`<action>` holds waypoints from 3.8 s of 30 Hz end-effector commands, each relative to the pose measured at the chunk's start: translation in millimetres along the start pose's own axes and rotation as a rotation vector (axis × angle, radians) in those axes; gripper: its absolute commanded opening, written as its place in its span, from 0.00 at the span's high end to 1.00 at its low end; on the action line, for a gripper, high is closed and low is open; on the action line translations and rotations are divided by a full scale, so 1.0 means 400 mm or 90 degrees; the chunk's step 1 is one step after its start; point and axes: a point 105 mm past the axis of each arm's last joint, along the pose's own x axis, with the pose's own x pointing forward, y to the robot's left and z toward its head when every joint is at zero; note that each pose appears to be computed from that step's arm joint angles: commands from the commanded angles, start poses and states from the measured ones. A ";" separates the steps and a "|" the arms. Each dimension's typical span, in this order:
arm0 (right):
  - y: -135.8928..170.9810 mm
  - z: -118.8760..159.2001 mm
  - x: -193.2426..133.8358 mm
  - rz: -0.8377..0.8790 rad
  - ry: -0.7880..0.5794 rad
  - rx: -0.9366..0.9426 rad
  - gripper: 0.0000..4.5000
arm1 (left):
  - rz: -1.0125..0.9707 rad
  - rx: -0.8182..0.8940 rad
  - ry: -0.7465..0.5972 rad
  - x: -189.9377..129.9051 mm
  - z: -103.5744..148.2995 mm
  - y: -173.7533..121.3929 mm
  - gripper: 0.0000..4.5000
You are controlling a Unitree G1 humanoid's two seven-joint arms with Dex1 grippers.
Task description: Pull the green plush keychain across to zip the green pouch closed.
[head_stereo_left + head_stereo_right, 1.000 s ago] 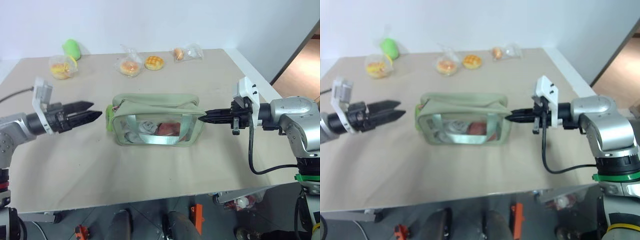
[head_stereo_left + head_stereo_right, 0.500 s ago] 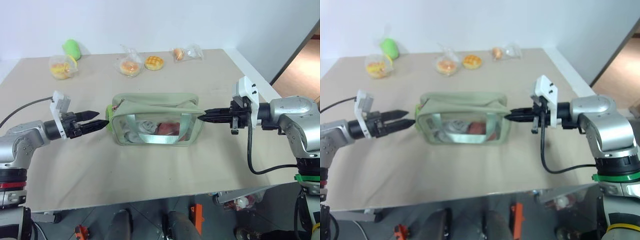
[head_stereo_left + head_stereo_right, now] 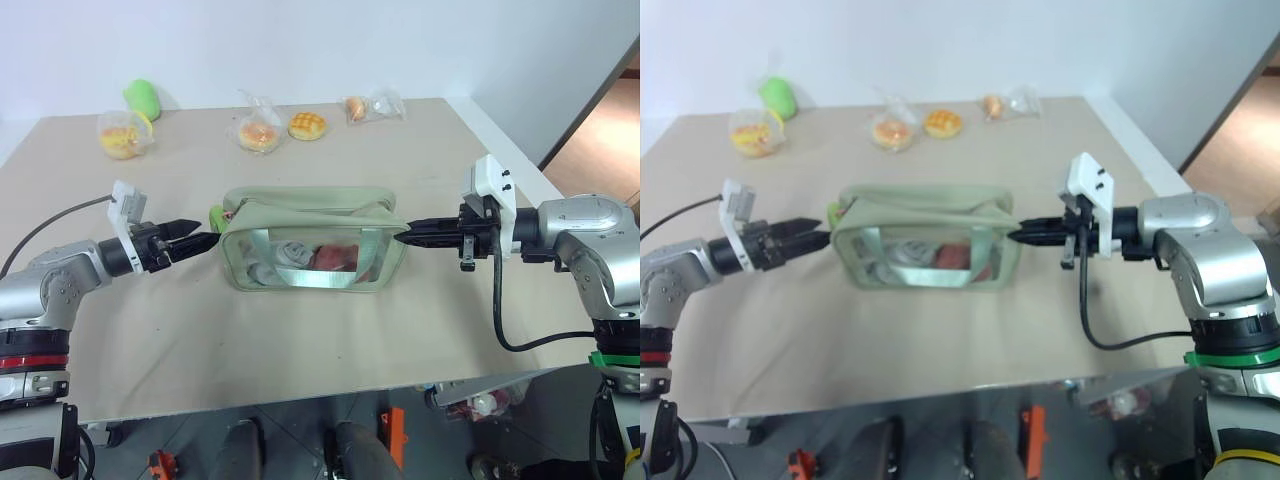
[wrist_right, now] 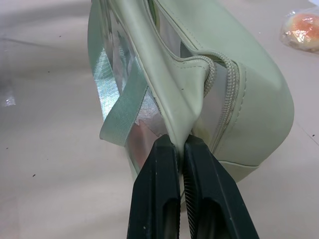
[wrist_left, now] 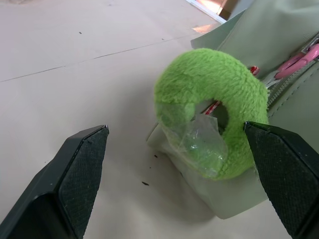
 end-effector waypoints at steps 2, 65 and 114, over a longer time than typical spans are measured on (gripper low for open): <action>0.004 0.026 -0.012 -0.003 -0.012 -0.025 1.00 | 0.016 0.008 -0.037 -0.004 0.037 0.005 0.00; 0.007 0.027 0.000 -0.019 -0.032 -0.023 1.00 | -0.214 0.491 -0.082 0.261 0.310 -0.316 0.98; 0.012 0.026 0.024 -0.003 -0.043 -0.018 1.00 | -0.181 0.238 0.074 0.026 0.108 -0.119 0.38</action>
